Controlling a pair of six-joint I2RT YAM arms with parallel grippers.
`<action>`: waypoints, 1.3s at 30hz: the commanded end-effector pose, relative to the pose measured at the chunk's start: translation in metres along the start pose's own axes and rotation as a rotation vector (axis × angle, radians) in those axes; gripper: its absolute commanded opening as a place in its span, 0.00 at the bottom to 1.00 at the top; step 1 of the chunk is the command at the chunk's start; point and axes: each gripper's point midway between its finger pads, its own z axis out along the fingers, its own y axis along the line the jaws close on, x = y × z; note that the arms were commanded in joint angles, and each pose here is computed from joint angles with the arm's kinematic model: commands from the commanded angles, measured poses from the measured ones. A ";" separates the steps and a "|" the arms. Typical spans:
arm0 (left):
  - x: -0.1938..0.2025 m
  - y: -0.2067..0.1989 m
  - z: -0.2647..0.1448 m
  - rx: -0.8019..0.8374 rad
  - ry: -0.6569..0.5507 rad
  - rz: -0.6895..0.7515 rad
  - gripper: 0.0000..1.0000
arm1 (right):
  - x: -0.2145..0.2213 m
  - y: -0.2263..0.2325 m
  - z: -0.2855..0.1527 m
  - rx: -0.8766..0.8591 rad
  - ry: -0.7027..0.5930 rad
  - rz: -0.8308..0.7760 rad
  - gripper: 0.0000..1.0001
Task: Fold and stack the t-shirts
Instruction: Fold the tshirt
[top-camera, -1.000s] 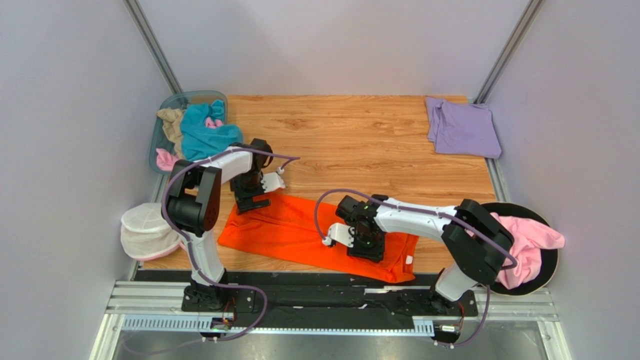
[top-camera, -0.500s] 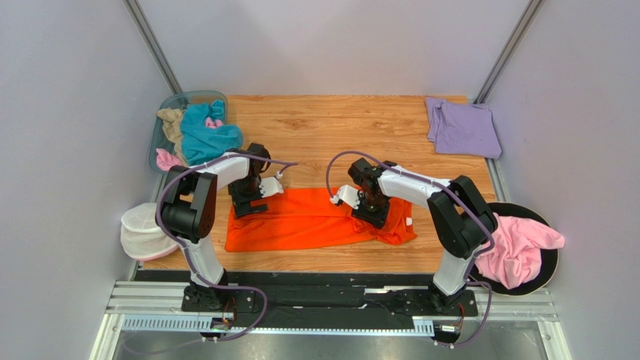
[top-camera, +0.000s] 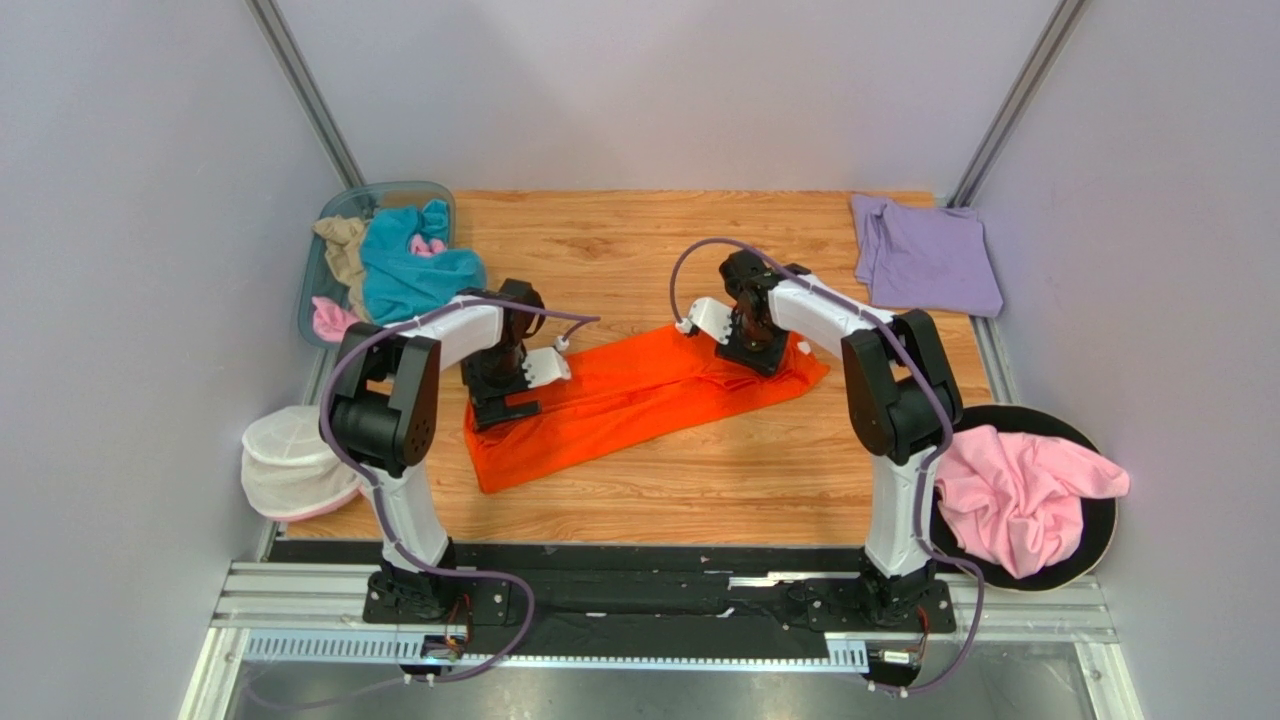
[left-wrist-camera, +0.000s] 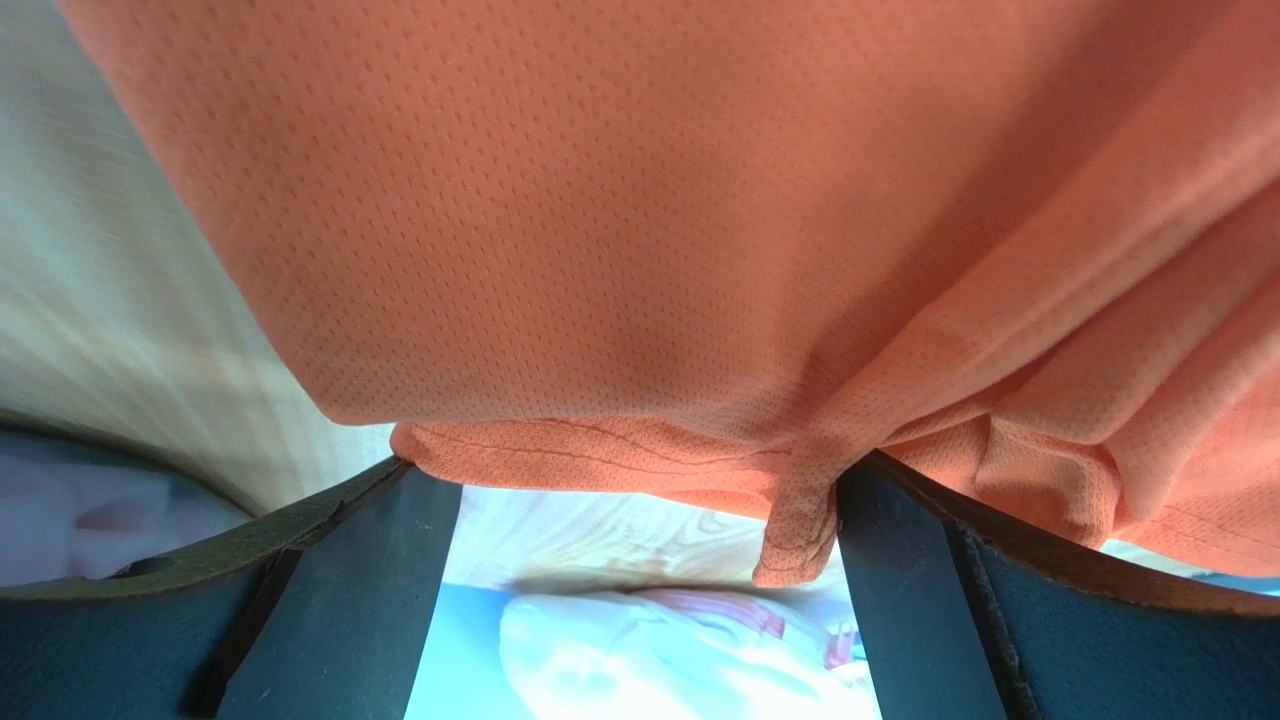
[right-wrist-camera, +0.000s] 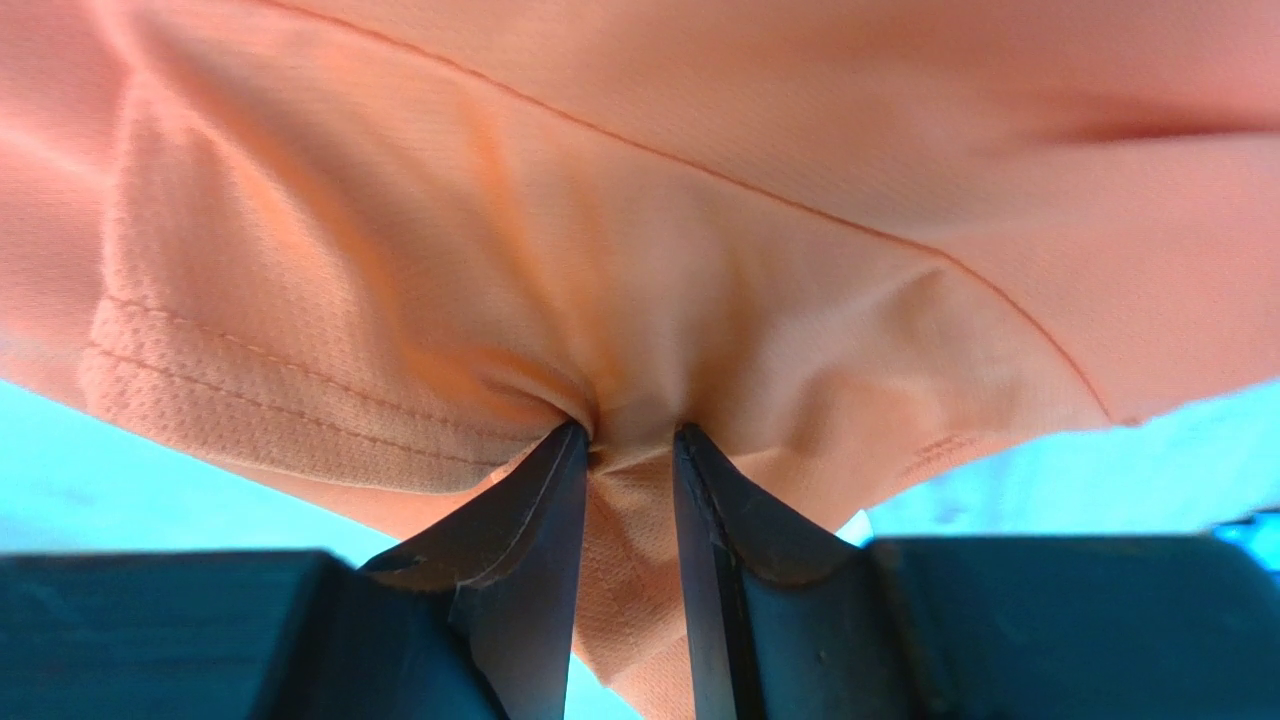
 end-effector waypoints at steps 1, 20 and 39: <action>-0.017 0.015 0.009 -0.032 -0.056 -0.039 0.99 | 0.015 -0.042 0.024 0.072 0.051 -0.020 0.32; -0.069 0.055 -0.112 -0.221 -0.397 0.021 0.99 | 0.031 -0.019 0.011 0.054 0.025 0.018 0.33; -0.150 -0.006 -0.091 0.002 -0.483 0.308 0.99 | 0.032 -0.018 0.016 0.057 0.034 0.028 0.33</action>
